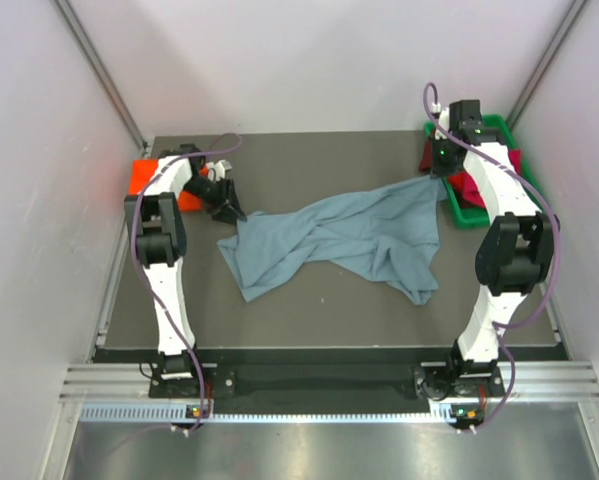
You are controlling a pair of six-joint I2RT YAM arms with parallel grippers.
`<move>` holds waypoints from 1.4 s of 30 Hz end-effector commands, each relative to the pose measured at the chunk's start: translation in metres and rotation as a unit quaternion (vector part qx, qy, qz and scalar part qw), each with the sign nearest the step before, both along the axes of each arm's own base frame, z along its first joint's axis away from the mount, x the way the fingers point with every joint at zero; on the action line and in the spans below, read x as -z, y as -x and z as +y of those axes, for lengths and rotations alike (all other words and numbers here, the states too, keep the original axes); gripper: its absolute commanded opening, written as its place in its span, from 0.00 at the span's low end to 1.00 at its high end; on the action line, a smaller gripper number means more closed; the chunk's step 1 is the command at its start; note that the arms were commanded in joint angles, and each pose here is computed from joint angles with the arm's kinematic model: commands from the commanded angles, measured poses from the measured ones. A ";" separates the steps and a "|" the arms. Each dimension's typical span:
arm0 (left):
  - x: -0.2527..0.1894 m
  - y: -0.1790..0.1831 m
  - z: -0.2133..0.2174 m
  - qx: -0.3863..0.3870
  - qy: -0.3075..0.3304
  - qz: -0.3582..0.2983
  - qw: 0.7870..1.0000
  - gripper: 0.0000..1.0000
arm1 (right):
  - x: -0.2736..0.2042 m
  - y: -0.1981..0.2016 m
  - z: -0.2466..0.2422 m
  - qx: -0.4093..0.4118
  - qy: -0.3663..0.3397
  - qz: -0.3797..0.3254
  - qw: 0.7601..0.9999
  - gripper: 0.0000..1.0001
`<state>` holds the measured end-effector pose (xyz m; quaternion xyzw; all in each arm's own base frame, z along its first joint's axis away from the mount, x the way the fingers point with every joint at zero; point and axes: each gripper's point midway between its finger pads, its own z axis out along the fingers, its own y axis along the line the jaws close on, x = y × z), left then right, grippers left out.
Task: Fold and stack the t-shirts
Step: Flatten the tshirt out
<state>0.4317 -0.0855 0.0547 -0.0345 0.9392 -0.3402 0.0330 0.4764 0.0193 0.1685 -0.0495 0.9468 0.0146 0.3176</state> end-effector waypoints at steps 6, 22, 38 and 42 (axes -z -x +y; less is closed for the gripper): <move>-0.027 -0.010 -0.018 0.025 0.022 -0.047 0.998 0.00 | -0.016 -0.014 0.003 -0.005 0.013 -0.034 0.999 0.00; -0.244 -0.076 0.066 -0.060 -0.126 -0.412 0.901 0.00 | -0.064 -0.049 -0.015 0.031 0.047 -0.110 0.992 0.00; -0.233 0.031 0.051 -0.001 -0.115 -0.322 0.940 0.00 | -0.137 0.011 -0.011 0.032 0.003 -0.165 0.986 0.00; -0.271 -0.001 0.069 -0.036 -0.164 -0.418 0.893 0.00 | -0.176 0.002 -0.019 0.040 -0.001 -0.221 0.975 0.00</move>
